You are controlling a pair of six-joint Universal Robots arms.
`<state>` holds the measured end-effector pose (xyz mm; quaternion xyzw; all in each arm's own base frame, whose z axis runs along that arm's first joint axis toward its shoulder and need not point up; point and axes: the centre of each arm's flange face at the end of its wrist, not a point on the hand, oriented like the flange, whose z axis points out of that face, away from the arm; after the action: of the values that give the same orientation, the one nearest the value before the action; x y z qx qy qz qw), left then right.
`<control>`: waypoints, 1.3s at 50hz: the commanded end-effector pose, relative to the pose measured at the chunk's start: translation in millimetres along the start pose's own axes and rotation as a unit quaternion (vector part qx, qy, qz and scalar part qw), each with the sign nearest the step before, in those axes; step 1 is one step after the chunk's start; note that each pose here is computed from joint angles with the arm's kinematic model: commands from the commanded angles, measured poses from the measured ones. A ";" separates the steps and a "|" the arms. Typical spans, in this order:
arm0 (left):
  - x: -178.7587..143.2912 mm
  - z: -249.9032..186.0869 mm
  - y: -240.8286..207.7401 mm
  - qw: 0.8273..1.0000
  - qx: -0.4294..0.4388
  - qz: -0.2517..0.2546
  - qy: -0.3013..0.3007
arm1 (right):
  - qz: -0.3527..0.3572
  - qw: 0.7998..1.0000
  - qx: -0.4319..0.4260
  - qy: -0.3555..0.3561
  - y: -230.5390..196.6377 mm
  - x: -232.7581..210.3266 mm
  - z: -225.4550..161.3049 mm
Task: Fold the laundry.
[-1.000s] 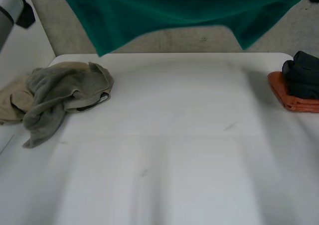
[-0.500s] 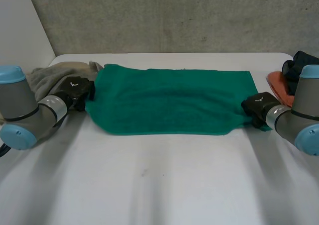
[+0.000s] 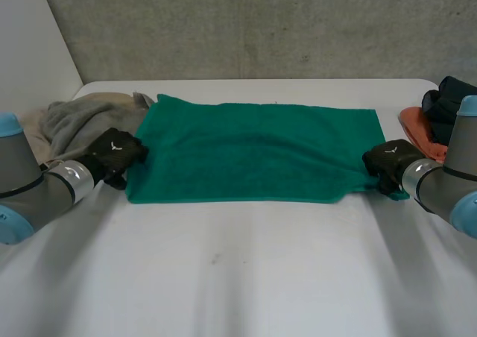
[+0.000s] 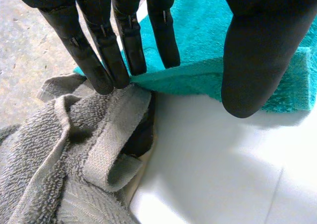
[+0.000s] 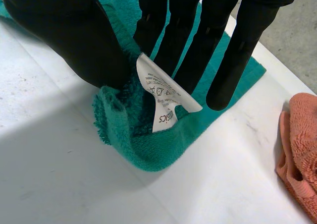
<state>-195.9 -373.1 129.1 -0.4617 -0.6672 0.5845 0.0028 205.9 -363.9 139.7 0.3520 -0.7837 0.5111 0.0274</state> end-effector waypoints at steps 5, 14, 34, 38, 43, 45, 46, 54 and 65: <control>11.6 -4.2 10.3 0.998 0.006 0.064 0.027 | 0.004 1.000 -0.004 0.000 2.8 0.9 0.0; 23.6 -13.0 11.6 0.994 0.006 0.092 0.062 | 0.002 1.000 -0.013 -0.001 0.9 2.0 -4.9; -20.5 -151.1 -34.0 0.974 -0.127 -0.164 0.087 | -0.115 0.958 -0.229 -0.126 -5.7 19.4 -148.7; -16.7 -163.4 -35.9 0.960 -0.144 -0.211 0.116 | -0.153 0.957 -0.199 -0.144 -6.0 17.7 -155.6; -15.5 -147.8 -38.8 0.965 -0.120 -0.186 0.141 | -0.138 0.970 -0.168 -0.112 -1.2 23.3 -125.5; -10.2 -130.6 -41.9 0.962 -0.111 -0.190 0.159 | -0.109 0.977 -0.160 -0.086 0.3 28.6 -109.5; -9.3 -124.3 -43.5 0.961 -0.109 -0.195 0.162 | -0.101 0.979 -0.156 -0.080 -0.2 29.4 -105.1; -7.0 -54.9 -50.7 0.956 -0.108 -0.237 0.137 | -0.050 0.988 -0.139 -0.032 0.7 36.6 -69.2; -17.2 11.9 -76.6 0.978 -0.068 -0.196 0.018 | -0.049 0.994 -0.094 0.033 -0.3 45.4 -22.3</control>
<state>-221.3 -361.1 191.7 -0.3481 -0.7973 0.4714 0.1445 161.9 -349.8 177.6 0.3790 -0.8198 0.4199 0.0888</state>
